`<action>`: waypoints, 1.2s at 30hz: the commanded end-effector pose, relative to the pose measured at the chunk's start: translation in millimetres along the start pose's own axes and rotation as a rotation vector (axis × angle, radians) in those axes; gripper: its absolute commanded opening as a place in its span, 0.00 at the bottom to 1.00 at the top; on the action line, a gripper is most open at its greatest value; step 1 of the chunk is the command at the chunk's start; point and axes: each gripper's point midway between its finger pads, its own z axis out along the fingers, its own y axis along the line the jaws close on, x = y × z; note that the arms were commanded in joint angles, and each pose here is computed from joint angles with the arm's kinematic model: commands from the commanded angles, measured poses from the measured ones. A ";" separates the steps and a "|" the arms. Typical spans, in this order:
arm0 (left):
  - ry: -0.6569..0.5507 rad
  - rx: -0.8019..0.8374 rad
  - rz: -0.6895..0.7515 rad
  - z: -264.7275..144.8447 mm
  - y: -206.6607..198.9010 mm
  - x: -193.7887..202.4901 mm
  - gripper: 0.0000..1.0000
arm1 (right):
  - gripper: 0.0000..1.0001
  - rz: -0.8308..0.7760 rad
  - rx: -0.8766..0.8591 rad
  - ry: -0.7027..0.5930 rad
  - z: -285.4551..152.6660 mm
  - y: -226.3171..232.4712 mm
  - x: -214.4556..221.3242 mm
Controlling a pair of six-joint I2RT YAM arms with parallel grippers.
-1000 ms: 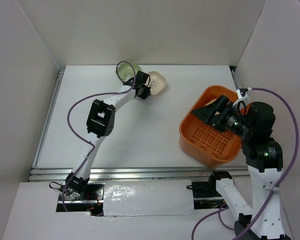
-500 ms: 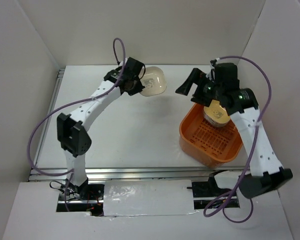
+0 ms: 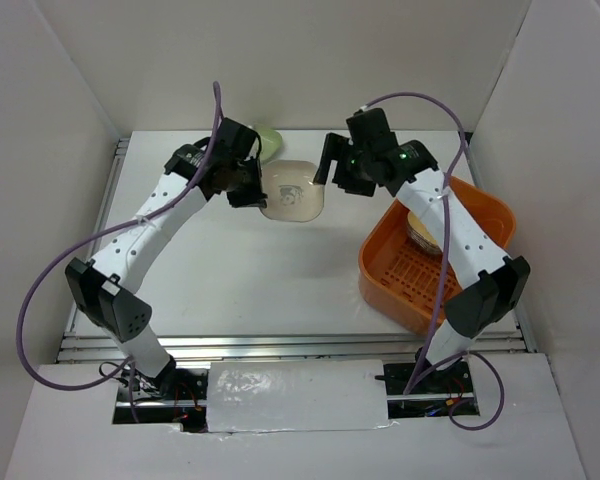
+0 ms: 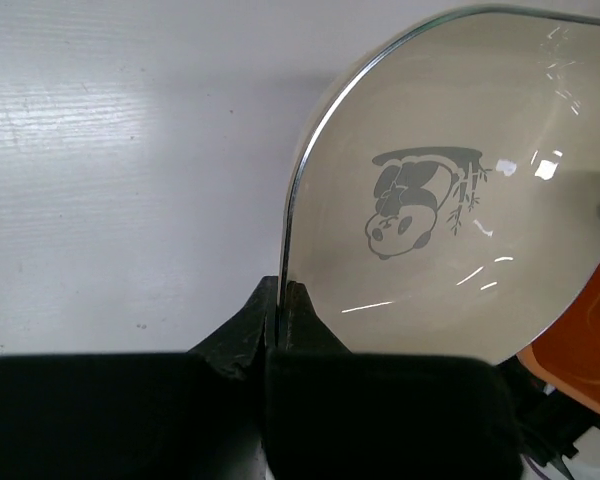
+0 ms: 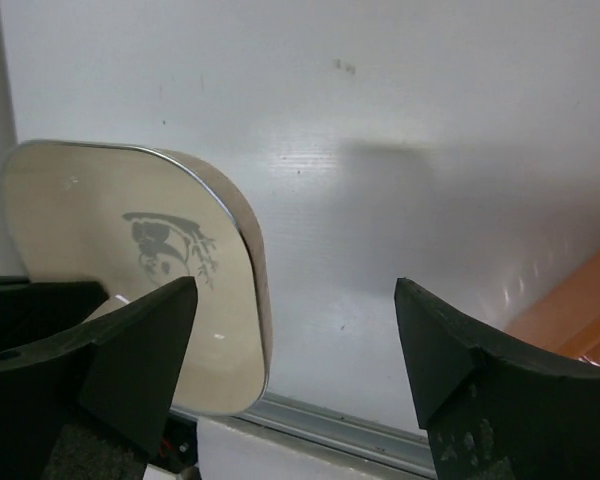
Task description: Place the plates into the plastic bin on the countertop
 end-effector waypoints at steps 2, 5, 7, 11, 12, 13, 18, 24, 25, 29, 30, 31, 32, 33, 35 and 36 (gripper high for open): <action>-0.041 0.117 0.021 -43.1 -11.8 -4.9 0.00 | 0.79 -0.014 -0.016 0.015 7.3 16.5 18.4; -0.039 0.139 0.011 -49.7 -10.9 -2.5 0.05 | 0.34 -0.022 -0.021 0.065 17.7 20.4 38.9; -0.061 0.149 -0.005 -58.0 -10.4 -3.5 0.51 | 0.00 -0.005 -0.029 0.046 16.3 21.2 38.7; -0.170 0.096 -0.083 -78.8 9.8 -22.3 0.99 | 0.00 0.087 0.062 -0.026 -5.2 -14.7 21.0; -0.219 0.020 -0.121 -84.1 27.8 -31.1 0.99 | 0.00 0.133 0.113 -0.082 -19.5 -31.0 10.1; -0.275 -0.013 -0.178 -96.8 41.1 -41.2 0.99 | 0.00 0.157 0.166 -0.087 -29.3 -49.8 9.3; -0.415 -0.034 -0.274 -119.6 78.8 -66.5 0.99 | 0.00 0.332 0.390 -0.214 -86.9 -163.4 3.7; -0.313 -0.078 -0.261 -81.7 110.2 -56.0 0.99 | 0.00 0.503 0.540 -0.244 -104.1 -278.3 27.0; -0.302 -0.077 -0.254 -75.8 111.8 -54.6 0.99 | 0.00 0.523 0.555 -0.213 -98.9 -290.8 36.0; -0.244 -0.054 -0.217 -38.5 116.1 -50.8 0.99 | 0.00 0.552 0.593 -0.189 -84.5 -317.6 25.4; -0.227 -0.061 -0.216 -29.9 117.9 -48.7 0.99 | 0.00 0.557 0.586 -0.180 -82.7 -317.0 20.8; -0.218 -0.065 -0.212 -23.8 118.9 -47.9 0.99 | 0.00 0.560 0.581 -0.196 -84.3 -316.9 8.9; -0.198 -0.042 -0.206 -17.5 115.0 -46.8 0.99 | 0.00 0.572 0.578 -0.182 -79.1 -320.2 6.3; -0.169 -0.049 -0.201 -6.6 117.1 -44.2 0.99 | 0.02 0.582 0.574 -0.192 -80.2 -324.2 0.2; -0.145 -0.034 -0.193 4.3 114.5 -42.2 0.99 | 0.30 0.586 0.558 -0.204 -80.5 -325.0 -13.2; -0.124 -0.037 -0.190 13.4 115.7 -39.7 0.99 | 0.86 0.593 0.563 -0.205 -83.5 -325.2 -15.7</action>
